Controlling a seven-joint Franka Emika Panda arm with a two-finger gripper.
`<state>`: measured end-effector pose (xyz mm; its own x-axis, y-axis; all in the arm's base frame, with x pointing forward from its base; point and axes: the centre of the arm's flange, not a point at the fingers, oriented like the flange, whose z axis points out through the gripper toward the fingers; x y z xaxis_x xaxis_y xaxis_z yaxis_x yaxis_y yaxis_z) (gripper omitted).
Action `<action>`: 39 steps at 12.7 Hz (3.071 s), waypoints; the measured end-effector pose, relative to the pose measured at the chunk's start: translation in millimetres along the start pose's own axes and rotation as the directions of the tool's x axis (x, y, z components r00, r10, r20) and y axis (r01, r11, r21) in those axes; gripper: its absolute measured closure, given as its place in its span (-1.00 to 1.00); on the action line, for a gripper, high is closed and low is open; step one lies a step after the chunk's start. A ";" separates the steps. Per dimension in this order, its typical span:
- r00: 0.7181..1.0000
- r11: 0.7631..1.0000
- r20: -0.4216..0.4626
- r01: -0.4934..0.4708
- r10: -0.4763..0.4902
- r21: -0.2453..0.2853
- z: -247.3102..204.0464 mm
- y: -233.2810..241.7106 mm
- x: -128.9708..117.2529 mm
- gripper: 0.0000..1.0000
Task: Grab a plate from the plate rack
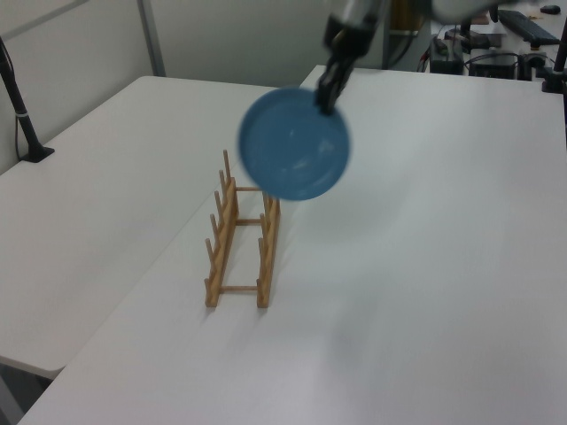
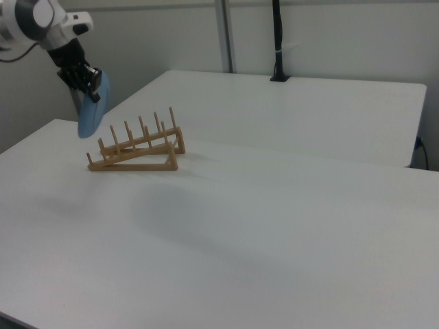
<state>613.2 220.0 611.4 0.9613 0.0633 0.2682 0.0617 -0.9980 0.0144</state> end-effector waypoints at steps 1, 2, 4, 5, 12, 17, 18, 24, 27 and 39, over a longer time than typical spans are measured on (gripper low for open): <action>0.995 0.997 0.071 0.065 -0.067 0.033 -23.0 33.1 -10.2 0.83; 0.988 0.993 0.104 0.109 -0.114 0.049 -34.0 52.1 -16.3 0.83; 0.955 0.974 0.193 0.212 -0.223 0.080 -44.8 98.9 -30.6 0.83; 0.943 0.966 0.214 0.239 -0.254 0.095 -42.7 114.8 -33.0 0.83; 0.862 0.930 0.363 0.286 -0.355 0.231 50.6 263.9 -67.8 0.83; 0.847 0.929 0.402 0.253 -0.348 0.272 155.0 287.4 -85.4 0.83; 0.843 0.927 0.410 0.247 -0.349 0.281 171.4 288.2 -87.4 0.83; 0.838 0.930 0.432 0.216 -0.333 0.298 211.6 298.8 -92.2 0.37; 0.854 0.953 0.452 0.147 -0.257 0.264 211.3 305.9 -93.4 -0.42; 0.930 0.993 0.357 -0.107 0.083 0.046 15.2 279.1 -62.1 -1.00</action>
<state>574.8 -62.5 584.2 0.9954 -0.0231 -0.0932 -0.0287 -0.9978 -0.0590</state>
